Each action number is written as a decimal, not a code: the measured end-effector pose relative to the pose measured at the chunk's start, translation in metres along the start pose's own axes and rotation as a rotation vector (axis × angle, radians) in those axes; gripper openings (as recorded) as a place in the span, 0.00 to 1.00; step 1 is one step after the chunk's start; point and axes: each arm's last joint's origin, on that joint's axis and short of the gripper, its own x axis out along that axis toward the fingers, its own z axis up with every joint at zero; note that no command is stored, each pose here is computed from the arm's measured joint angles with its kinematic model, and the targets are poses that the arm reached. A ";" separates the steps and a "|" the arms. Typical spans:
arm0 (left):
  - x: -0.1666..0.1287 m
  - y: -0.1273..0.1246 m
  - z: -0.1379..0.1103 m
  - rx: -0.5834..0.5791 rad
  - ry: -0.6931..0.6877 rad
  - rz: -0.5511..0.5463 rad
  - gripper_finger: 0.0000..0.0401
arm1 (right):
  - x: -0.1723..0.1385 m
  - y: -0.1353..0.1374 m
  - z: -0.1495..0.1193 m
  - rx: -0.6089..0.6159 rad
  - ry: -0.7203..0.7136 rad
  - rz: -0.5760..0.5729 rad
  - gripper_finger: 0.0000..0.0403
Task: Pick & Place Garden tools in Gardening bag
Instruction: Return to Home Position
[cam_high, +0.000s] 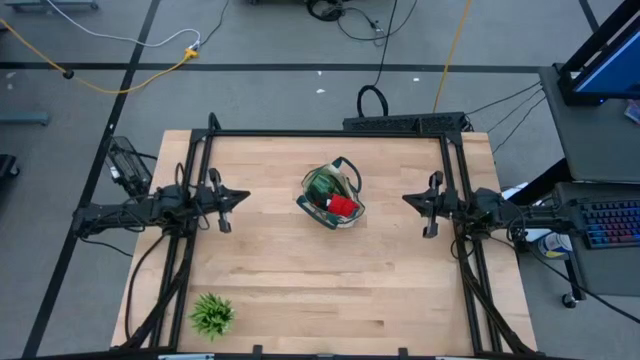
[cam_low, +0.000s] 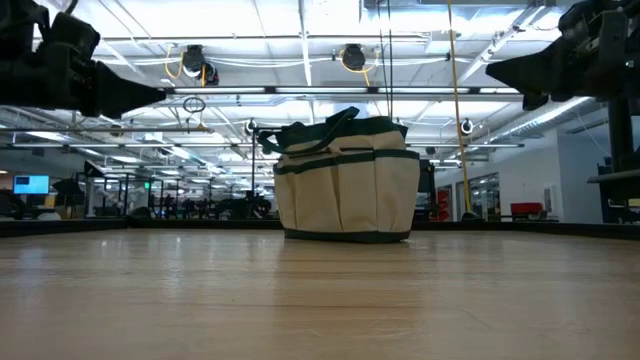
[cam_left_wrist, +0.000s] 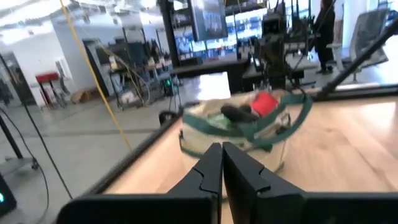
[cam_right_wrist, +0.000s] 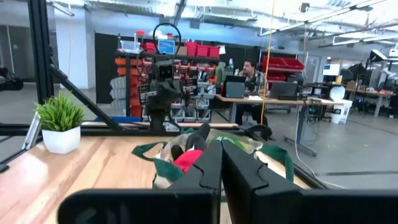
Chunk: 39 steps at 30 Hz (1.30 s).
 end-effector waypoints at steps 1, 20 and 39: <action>0.000 0.000 -0.002 -0.010 0.017 -0.002 0.05 | 0.000 0.000 0.000 0.001 0.003 0.000 0.00; 0.000 0.000 -0.003 -0.051 0.032 -0.005 0.05 | -0.001 0.002 -0.016 0.079 0.159 0.021 0.00; 0.000 0.000 -0.001 -0.061 0.013 -0.001 0.05 | -0.002 0.003 -0.022 0.149 0.226 0.056 0.00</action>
